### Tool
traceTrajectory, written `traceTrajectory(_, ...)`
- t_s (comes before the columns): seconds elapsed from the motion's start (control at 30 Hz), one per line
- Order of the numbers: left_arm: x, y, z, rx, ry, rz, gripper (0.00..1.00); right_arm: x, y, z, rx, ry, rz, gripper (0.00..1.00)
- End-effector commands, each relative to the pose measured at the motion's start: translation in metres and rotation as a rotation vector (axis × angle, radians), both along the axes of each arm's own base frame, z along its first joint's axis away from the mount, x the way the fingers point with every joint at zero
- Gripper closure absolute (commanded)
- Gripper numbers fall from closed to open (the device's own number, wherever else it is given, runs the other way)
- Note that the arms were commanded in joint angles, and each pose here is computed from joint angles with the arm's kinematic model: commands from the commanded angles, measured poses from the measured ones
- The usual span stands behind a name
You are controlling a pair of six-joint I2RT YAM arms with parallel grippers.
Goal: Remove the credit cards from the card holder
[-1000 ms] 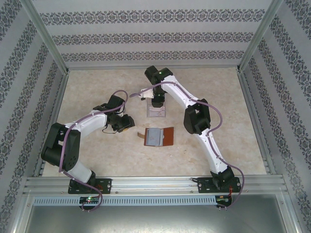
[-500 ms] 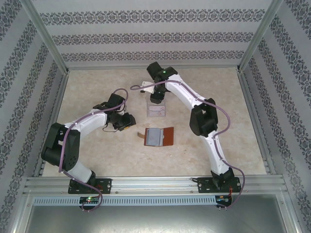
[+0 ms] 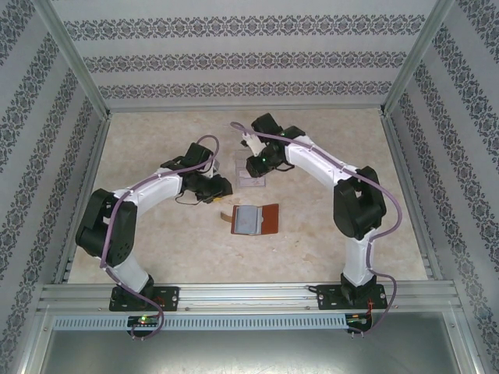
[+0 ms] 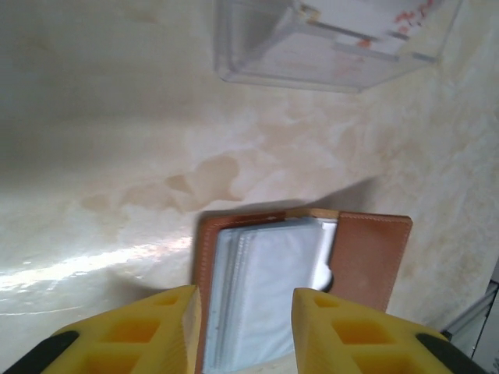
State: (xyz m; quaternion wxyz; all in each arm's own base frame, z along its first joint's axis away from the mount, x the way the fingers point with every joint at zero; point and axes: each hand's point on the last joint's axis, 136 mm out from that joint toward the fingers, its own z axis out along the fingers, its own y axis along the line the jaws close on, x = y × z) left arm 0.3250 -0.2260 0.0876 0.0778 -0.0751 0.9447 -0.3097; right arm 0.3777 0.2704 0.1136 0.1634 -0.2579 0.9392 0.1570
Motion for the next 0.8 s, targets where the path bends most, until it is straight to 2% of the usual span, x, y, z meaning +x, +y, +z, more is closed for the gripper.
traceTrajectory(0.0,-0.001,-0.021,0.003,-0.031,-0.019,-0.070,0.67,-0.012,0.006,0.013,0.186,0.091,-0.191,0.76)
traceTrajectory(0.23,-0.012,-0.033,-0.015,-0.033,0.044,-0.097,0.80,-0.051,-0.005,-0.002,0.257,0.223,-0.368,0.83)
traceTrajectory(0.43,-0.024,-0.032,-0.033,-0.021,0.107,-0.117,0.87,-0.073,-0.004,-0.017,0.342,0.285,-0.458,0.83)
traceTrajectory(0.6,-0.034,-0.024,-0.048,0.024,0.150,-0.138,0.91,-0.088,0.013,-0.027,0.371,0.334,-0.466,0.82)
traceTrajectory(0.77,-0.042,-0.006,-0.060,0.128,0.164,-0.138,0.92,-0.101,0.036,-0.036,0.373,0.395,-0.462,0.81)
